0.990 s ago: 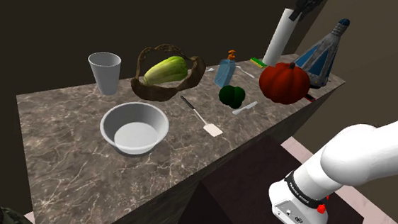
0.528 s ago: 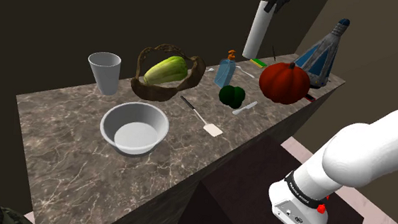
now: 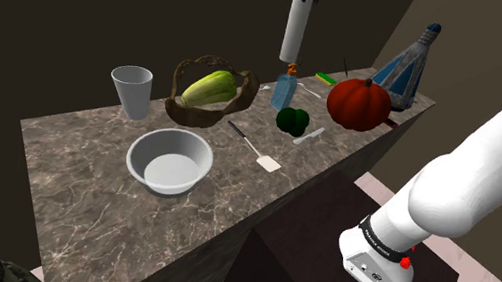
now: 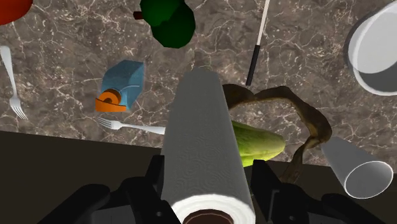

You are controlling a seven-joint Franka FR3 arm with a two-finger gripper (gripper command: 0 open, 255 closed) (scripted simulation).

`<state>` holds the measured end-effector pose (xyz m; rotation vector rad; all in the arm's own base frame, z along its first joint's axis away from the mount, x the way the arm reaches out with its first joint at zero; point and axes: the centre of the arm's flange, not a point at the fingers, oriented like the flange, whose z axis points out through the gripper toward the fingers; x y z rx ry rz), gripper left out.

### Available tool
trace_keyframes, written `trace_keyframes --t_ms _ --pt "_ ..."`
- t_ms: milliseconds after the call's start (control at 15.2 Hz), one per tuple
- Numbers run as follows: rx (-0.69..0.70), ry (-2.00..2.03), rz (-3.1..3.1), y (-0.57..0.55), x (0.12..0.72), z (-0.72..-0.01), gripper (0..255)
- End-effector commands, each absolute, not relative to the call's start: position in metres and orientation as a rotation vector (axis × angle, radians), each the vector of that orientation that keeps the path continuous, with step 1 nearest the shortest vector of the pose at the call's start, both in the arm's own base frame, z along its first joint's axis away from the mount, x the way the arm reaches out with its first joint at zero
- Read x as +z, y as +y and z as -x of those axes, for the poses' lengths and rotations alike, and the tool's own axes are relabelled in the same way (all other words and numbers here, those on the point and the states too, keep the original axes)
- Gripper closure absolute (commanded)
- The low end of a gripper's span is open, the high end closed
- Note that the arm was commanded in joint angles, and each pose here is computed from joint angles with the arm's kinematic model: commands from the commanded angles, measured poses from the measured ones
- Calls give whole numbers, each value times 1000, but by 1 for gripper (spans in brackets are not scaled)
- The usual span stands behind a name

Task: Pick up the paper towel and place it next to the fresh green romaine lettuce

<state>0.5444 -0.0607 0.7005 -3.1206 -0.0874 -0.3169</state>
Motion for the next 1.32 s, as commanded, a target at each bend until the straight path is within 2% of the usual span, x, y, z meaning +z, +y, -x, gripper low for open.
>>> trace_keyframes --t_ms 0,1254 --pt "-318 -87 3120 -50 699 -559 255" --pt "-318 -87 3120 -50 599 -559 255"
